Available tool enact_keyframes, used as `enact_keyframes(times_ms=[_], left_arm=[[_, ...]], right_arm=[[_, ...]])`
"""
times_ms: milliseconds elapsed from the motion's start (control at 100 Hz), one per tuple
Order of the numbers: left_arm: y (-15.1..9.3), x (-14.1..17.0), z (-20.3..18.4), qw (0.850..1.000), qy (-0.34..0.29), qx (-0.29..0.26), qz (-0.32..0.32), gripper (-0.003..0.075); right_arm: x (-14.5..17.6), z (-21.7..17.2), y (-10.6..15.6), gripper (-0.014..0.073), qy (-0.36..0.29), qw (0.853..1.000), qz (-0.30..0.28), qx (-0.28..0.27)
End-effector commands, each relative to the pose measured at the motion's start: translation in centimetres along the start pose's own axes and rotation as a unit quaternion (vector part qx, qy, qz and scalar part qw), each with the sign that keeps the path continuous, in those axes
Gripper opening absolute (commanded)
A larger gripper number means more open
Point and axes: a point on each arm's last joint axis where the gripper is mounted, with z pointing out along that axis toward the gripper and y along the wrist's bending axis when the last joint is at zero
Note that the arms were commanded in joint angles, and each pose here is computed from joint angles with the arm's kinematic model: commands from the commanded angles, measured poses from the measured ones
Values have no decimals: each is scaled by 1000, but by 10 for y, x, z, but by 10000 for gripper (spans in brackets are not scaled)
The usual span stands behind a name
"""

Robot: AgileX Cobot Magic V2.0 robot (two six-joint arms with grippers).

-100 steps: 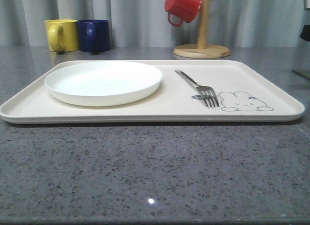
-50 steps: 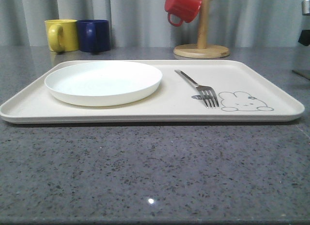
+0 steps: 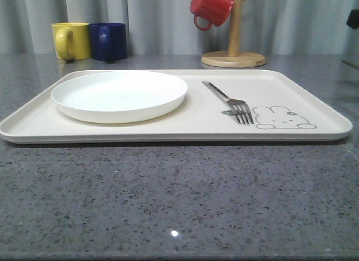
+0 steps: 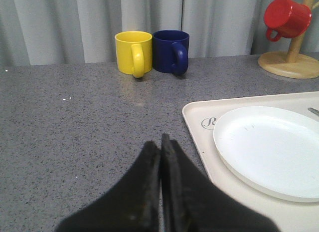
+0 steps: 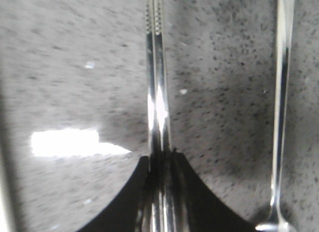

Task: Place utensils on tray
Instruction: 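Move the right gripper back over the chopsticks and grasp them, then place the chopsticks on the tray beside the fork and release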

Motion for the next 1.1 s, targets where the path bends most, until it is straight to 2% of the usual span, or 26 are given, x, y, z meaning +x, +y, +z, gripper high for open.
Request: enact_keyframes(times_ms=[0,350,490,610,1090], left_arm=[[1,-16,-2,999,-53,-9,-1,-19],[1,-16,-2,999,-53,-9,-1,-19],[1,-16,-2,999,-53,-9,-1,-19],[1,-16,-2,999,-53,-9,-1,-19],[1,-16,-2,999,-53,-9,-1,-19]], right_arm=[[1,-43,18,-15,-66,998,0,-17],[16,-50,113,-15,-109,991,-28,-74],[21,-44,137,-15,-116,989,-37,-83],[23,-33,148,-15,-108,990,-42,-80],[18,11,156,-15,-72,995,-31,-69]])
